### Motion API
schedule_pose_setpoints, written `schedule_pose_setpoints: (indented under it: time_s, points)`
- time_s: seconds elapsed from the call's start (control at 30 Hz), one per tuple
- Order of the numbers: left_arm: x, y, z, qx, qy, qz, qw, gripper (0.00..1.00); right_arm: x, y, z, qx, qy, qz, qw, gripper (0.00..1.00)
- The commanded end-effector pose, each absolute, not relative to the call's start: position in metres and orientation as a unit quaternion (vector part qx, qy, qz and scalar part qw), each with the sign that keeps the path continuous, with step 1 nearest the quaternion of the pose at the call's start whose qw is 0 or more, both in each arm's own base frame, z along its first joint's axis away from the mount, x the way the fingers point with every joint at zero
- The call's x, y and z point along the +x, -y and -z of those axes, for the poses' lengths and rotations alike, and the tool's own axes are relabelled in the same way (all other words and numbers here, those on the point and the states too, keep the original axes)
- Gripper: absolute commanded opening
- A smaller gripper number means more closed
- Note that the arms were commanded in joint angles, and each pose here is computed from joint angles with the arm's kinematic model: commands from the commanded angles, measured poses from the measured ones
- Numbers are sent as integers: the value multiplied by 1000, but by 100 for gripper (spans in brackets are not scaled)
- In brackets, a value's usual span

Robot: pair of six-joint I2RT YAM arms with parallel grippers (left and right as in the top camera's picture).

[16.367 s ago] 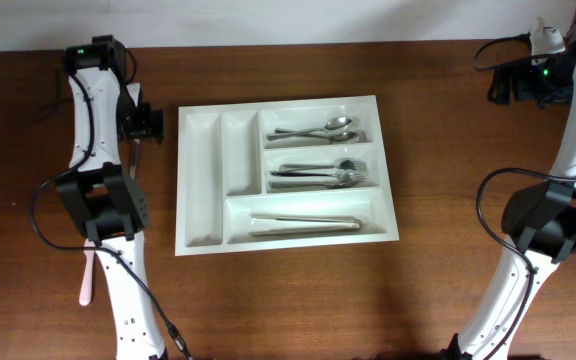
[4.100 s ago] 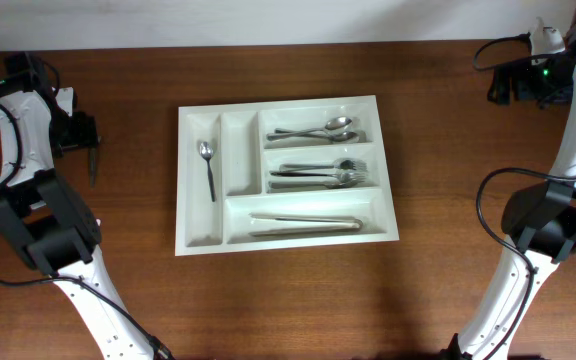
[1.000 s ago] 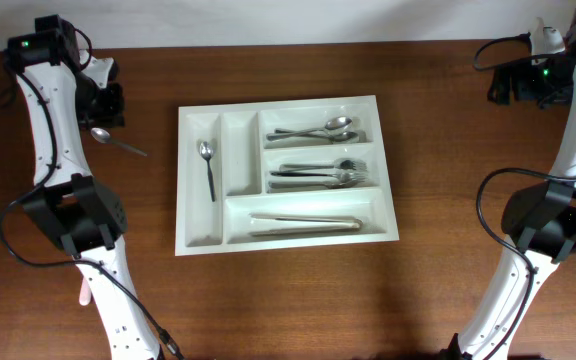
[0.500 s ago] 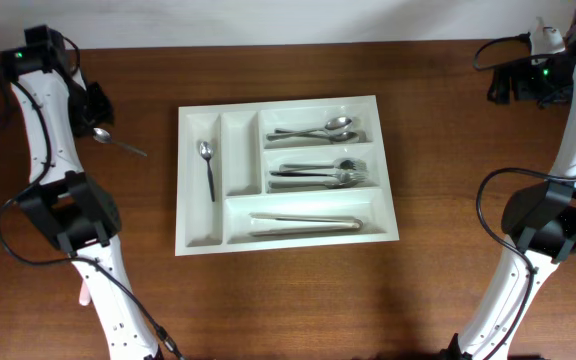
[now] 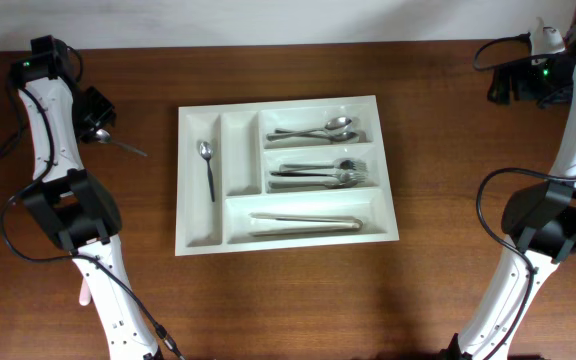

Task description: Pack container

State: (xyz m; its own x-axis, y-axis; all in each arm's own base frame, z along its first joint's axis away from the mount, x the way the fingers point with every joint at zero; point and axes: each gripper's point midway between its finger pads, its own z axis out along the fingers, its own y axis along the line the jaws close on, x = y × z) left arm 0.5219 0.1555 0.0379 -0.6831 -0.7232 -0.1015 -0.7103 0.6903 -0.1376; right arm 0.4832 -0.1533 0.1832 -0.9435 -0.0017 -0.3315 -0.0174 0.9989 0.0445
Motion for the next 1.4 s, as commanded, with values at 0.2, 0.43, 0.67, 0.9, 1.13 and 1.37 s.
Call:
schedule_pose_setpoints:
  time_s: [0.2,0.43,0.67,0.9,1.13,1.37]
  points:
    - [515,-184,-42,-426,-901,20,83,41,481,156,-189,-2,-985,-20,173,99]
    - [514,-197,-41,-428,-899,21,90,40,481,156,-189,-2,-985,-20,173,99]
    - [525,-194,-30,-407,-907,37,99,41,481,156,-189,-2,-985,-20,173,99]
    - [535,-185,-12,-392,-912,75,99,41,481,156,-189,-2,-985,-20,173,99]
    - [533,-184,-6,-392,-912,74,93,41,481,156,-189,-2,-985,-20,173,99]
    - [533,-184,-6,-384,-916,73,94,41,481,156,-189,-2,-985,-20,173,99]
